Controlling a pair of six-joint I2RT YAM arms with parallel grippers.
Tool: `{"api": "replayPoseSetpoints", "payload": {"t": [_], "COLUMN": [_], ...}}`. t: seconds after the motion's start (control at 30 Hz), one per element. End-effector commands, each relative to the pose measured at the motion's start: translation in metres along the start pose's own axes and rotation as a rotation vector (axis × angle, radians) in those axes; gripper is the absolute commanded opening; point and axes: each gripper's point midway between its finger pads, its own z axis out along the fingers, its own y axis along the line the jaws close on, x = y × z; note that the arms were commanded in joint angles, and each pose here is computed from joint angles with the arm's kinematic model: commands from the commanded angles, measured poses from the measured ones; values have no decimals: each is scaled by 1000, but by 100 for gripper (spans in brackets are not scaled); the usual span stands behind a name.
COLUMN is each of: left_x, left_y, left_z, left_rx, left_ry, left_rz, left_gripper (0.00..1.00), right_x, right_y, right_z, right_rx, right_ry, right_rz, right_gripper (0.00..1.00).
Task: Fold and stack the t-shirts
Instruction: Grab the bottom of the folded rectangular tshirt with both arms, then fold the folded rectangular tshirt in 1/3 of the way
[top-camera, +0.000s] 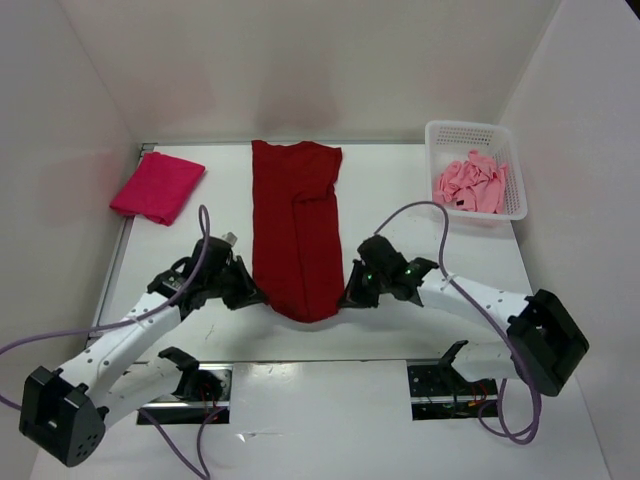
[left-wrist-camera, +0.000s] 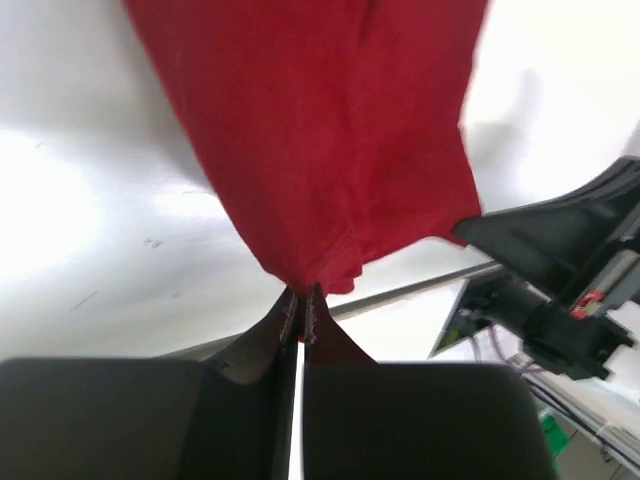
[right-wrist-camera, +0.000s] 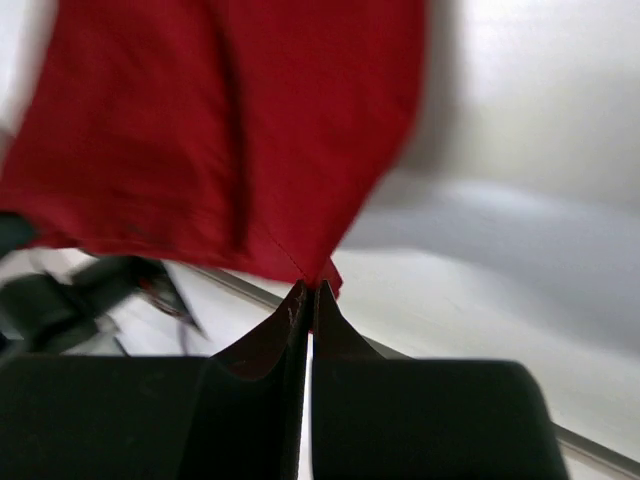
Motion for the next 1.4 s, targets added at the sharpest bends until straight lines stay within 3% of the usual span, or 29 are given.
{"api": "replayPoseSetpoints", "payload": {"t": [0.0,0.2,0.4,0.47,0.67,1.13,1.27,1.33,1.37], "left_x": [-24,-99,-163,-191,-227,-284,-289,-292,-297], "left_y": [-2,-21,-24,-37,-35,-38,-30,-27,-30], "left_z": [-6,-6,20,18,54,93,107,110,107], "left_rx": [-14,-36,-44,-37,-80,-140,-157,-175,-175], "left_ry": [-27,-167,-217,-283,-274,-345,-338,-347,-363], "left_rz": [25,61,63,85,98,150,145,143,145], "left_gripper": [0,0,0,0,1,6,20,28,34], "right_x": [-48,-126,-191,-203,-259,-314,-323,-329,-331], "right_y": [31,40,66,62,66,58,50,57,60], "right_z": [-25,-29,-5,13,35,69,84,79,78], "right_rx": [-53,-50,-46,-19,-5,8,23,9,4], "right_ry": [-116,-199,-233,-214,-264,-279,-269,-285,-292], "right_rz": [-47,-62,-92,-82,-82,-91,-77,-84,-87], "right_gripper": [0,0,0,0,0,0,3,9,18]}}
